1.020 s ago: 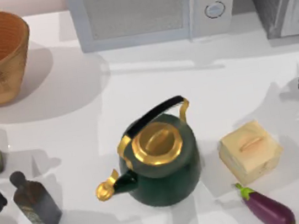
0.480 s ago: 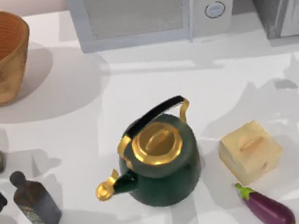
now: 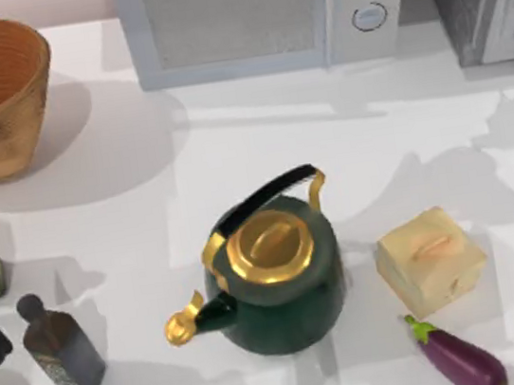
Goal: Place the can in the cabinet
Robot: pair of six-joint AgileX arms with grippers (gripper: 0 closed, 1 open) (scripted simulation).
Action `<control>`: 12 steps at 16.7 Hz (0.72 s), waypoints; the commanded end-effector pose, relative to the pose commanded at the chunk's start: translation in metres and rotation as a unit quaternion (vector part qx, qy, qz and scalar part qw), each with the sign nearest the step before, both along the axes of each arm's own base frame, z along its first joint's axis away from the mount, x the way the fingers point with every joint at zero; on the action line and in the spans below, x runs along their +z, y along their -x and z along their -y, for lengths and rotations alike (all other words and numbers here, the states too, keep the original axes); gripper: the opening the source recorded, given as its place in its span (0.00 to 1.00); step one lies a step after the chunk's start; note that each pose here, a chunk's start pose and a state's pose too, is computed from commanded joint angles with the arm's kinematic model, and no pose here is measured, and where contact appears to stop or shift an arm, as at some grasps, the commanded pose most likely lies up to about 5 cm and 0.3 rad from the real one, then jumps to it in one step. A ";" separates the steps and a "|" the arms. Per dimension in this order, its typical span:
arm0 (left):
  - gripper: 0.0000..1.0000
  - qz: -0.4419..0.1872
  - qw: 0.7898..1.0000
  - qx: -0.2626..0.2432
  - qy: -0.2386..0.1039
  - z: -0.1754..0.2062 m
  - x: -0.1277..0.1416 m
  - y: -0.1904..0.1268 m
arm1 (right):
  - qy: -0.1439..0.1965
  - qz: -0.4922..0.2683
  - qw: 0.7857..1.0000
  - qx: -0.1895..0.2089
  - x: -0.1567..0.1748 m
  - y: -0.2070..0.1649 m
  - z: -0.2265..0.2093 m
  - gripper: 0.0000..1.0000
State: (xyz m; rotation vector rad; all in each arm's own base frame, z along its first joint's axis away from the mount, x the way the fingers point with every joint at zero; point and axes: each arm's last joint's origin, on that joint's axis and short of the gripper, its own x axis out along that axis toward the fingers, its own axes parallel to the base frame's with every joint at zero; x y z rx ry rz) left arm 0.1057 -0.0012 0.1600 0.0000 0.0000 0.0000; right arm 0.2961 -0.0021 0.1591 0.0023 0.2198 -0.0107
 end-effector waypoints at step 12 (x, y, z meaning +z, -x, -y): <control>1.00 0.000 1.000 0.000 0.000 0.000 0.000 0.000 | -0.001 0.018 1.000 0.000 0.029 0.009 0.000 0.00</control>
